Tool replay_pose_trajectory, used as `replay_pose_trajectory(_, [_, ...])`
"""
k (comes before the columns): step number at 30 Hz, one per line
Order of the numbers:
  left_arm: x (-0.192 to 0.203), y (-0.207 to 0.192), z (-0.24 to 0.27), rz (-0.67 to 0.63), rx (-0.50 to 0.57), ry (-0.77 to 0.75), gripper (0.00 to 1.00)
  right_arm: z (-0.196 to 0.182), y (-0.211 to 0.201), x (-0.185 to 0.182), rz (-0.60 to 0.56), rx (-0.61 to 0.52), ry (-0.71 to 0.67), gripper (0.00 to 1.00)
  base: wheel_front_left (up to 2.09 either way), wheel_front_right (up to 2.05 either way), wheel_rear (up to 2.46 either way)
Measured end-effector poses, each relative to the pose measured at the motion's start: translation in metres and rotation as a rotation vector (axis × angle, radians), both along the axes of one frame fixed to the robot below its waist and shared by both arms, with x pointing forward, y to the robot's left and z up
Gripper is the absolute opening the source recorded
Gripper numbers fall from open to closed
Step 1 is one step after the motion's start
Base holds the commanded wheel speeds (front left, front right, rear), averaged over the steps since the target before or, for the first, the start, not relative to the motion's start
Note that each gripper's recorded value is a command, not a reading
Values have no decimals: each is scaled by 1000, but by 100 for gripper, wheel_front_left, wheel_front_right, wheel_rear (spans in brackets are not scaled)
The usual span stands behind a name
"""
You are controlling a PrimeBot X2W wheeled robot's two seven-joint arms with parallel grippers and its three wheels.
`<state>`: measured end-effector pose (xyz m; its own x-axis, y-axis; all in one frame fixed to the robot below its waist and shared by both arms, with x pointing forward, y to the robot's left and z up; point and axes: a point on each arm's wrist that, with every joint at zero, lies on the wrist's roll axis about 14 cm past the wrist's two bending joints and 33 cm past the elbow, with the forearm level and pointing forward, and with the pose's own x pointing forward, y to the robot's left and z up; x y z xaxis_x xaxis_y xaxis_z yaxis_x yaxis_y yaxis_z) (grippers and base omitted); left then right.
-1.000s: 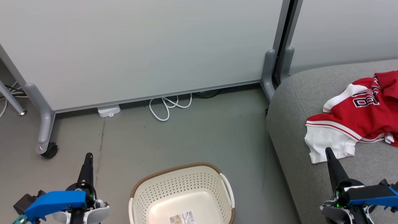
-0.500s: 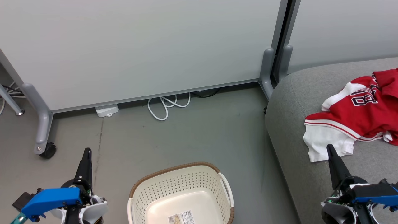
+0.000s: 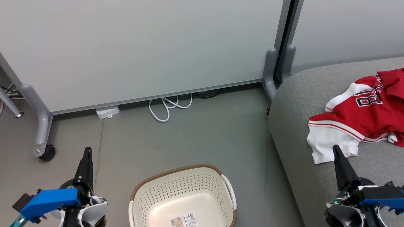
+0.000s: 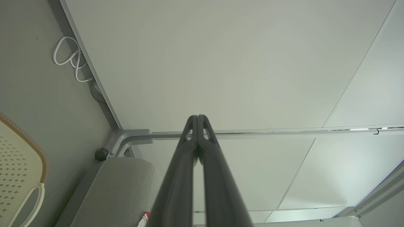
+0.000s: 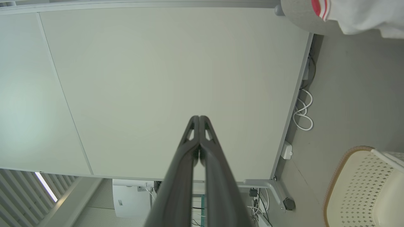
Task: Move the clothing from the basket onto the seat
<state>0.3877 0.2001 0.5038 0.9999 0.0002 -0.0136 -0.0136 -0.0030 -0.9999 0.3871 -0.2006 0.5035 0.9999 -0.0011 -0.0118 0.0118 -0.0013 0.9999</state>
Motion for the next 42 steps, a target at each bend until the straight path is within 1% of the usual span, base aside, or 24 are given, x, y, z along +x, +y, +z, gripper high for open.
replay_pose_trajectory(42, [0, 0, 0, 0, 0, 0, 0, 1, 0, 0, 0, 0, -2, 0, 0, 0, 0])
